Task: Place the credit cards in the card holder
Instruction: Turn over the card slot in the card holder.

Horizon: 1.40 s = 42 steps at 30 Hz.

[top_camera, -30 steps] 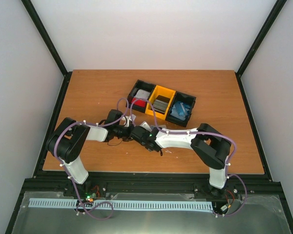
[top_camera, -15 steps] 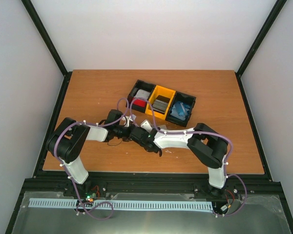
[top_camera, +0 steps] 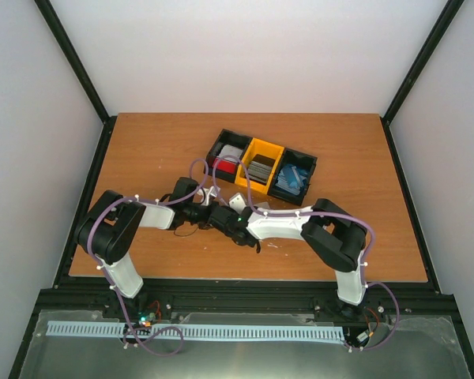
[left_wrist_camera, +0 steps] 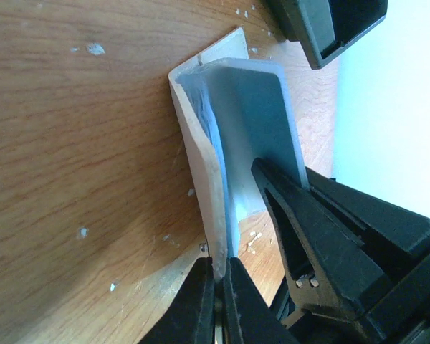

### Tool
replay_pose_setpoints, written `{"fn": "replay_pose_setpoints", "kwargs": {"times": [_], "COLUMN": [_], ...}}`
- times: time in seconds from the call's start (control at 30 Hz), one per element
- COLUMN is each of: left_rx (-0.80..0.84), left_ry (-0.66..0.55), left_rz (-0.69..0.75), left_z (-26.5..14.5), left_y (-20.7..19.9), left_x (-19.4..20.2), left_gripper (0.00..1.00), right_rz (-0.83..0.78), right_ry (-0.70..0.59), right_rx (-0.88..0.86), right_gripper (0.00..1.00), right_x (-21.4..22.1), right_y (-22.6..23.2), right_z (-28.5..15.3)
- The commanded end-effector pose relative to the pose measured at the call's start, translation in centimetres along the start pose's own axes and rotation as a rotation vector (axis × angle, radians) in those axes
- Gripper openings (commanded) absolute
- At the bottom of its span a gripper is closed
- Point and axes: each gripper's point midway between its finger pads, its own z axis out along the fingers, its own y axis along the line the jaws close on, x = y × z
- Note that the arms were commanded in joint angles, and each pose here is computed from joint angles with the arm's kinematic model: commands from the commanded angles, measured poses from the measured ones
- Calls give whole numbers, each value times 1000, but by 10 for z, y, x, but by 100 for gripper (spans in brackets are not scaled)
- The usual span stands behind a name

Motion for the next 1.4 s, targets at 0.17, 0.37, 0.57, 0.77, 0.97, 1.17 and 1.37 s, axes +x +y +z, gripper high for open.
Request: {"fn": "replay_pose_setpoints", "kwargs": {"times": [0.17, 0.37, 0.57, 0.77, 0.97, 1.17, 1.37], "left_rx": [-2, -6, -10, -16, -16, -26, -81], "left_ry": [-9, -8, -5, -1, 0, 4, 5], "left_rz": [40, 35, 38, 37, 40, 36, 41], "left_z": [2, 2, 1, 1, 1, 2, 0], "left_y": [-7, -5, -4, -3, -3, 0, 5], "left_x": [-9, -8, -7, -6, -6, -5, -8], "left_gripper": [0, 1, 1, 1, 1, 1, 15], "right_rz": [171, 282, 400, 498, 577, 616, 629], "right_ry": [-84, -42, 31, 67, 76, 106, 98], "right_rx": [-189, -305, -379, -391, -384, -345, -457], "right_gripper": [3, 5, 11, 28, 35, 43, 48], "right_x": [-29, -23, -2, 13, 22, 31, 16], "right_y": [10, 17, 14, -2, -24, -43, -52], "right_z": [-32, -28, -9, 0, 0, 4, -4]}}
